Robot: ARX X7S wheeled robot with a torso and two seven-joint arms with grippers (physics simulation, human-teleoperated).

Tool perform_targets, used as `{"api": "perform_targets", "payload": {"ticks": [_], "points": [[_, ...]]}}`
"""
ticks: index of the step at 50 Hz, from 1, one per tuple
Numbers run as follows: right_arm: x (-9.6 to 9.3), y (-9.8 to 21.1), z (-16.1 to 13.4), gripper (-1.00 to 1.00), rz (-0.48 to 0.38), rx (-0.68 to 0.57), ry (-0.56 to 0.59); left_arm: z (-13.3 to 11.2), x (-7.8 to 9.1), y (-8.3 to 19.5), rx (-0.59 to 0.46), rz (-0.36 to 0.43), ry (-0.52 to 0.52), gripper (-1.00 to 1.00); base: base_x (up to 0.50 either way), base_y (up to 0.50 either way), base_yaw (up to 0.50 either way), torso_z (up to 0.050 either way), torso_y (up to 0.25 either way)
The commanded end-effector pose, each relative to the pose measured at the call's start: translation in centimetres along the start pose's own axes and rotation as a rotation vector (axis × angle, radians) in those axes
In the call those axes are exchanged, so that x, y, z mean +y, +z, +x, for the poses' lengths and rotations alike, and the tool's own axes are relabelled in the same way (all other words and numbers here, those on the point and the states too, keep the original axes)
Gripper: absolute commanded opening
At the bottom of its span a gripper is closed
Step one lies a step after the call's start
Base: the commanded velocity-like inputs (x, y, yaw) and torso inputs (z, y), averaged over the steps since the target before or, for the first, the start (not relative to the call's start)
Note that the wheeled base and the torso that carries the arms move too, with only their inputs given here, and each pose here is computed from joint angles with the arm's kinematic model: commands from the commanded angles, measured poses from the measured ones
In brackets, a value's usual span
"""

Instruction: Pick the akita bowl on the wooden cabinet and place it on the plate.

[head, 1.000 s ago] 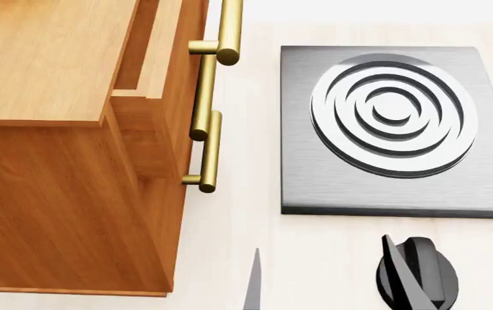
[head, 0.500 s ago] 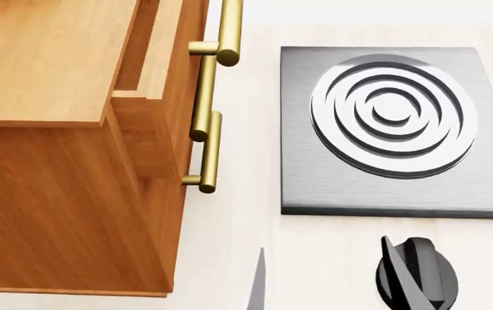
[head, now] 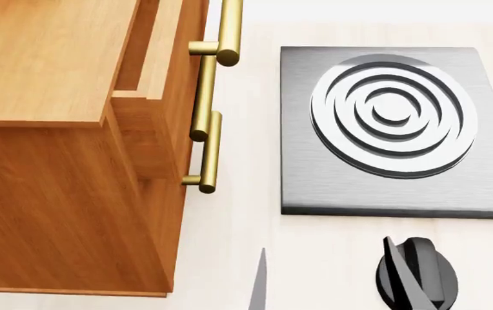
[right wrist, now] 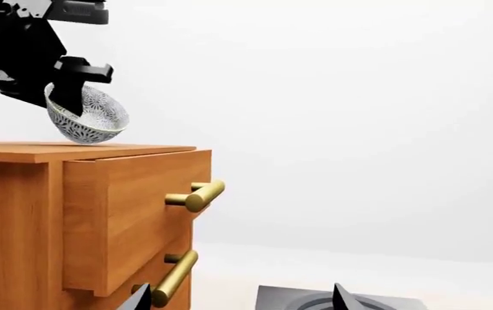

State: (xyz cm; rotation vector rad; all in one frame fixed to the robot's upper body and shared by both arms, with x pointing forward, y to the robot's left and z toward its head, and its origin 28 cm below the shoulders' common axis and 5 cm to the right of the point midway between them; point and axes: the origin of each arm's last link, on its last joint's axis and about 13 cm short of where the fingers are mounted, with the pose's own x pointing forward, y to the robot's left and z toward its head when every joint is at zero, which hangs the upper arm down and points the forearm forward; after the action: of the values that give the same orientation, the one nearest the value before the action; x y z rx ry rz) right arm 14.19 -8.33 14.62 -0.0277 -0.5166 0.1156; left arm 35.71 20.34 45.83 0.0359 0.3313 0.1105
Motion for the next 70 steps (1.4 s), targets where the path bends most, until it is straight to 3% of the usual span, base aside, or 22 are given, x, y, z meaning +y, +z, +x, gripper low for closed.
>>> {"api": "perform_targets", "payload": {"ticks": [1,12,23,29,35,40,49,70], "points": [[0.0,0.0,0.0,1.0,0.002,-0.001,0.0,0.0,-0.3,0.7,-0.099,0.146,0.06,-1.0,0.0,0.0,0.0,0.0,0.0],[-0.1,0.1,0.1,1.0,0.0,-0.004,-0.002,-0.6,-1.3,1.7,-0.208,0.195,0.047,-1.0,0.0,0.0,0.0,0.0,0.0],[-0.1,0.5,0.0,1.0,-0.003,-0.015,-0.002,-2.9,-3.3,3.6,-0.39,0.324,-0.007,-1.0,0.0,0.0,0.0,0.0,0.0],[0.0,0.5,0.0,1.0,-0.004,-0.017,-0.002,-3.8,-4.0,3.6,-0.443,0.352,-0.035,-1.0,0.0,0.0,0.0,0.0,0.0],[0.0,0.8,-0.1,1.0,0.002,-0.025,0.0,-5.7,-5.7,2.7,-0.554,0.472,-0.104,-1.0,0.0,0.0,0.0,0.0,0.0],[0.0,1.2,-0.2,1.0,0.009,-0.037,0.016,-7.1,-6.6,2.6,-0.635,0.524,-0.142,-1.0,0.0,0.0,0.0,0.0,0.0],[-0.1,1.3,-0.1,1.0,0.026,-0.035,-0.008,-8.8,-7.3,2.0,-0.718,0.595,-0.26,-1.0,0.0,0.0,0.0,0.0,0.0],[-0.5,2.6,0.0,1.0,0.041,-0.056,-0.069,-9.3,-7.2,0.1,-0.816,0.724,-0.333,-1.0,0.0,0.0,0.0,0.0,0.0]]}}
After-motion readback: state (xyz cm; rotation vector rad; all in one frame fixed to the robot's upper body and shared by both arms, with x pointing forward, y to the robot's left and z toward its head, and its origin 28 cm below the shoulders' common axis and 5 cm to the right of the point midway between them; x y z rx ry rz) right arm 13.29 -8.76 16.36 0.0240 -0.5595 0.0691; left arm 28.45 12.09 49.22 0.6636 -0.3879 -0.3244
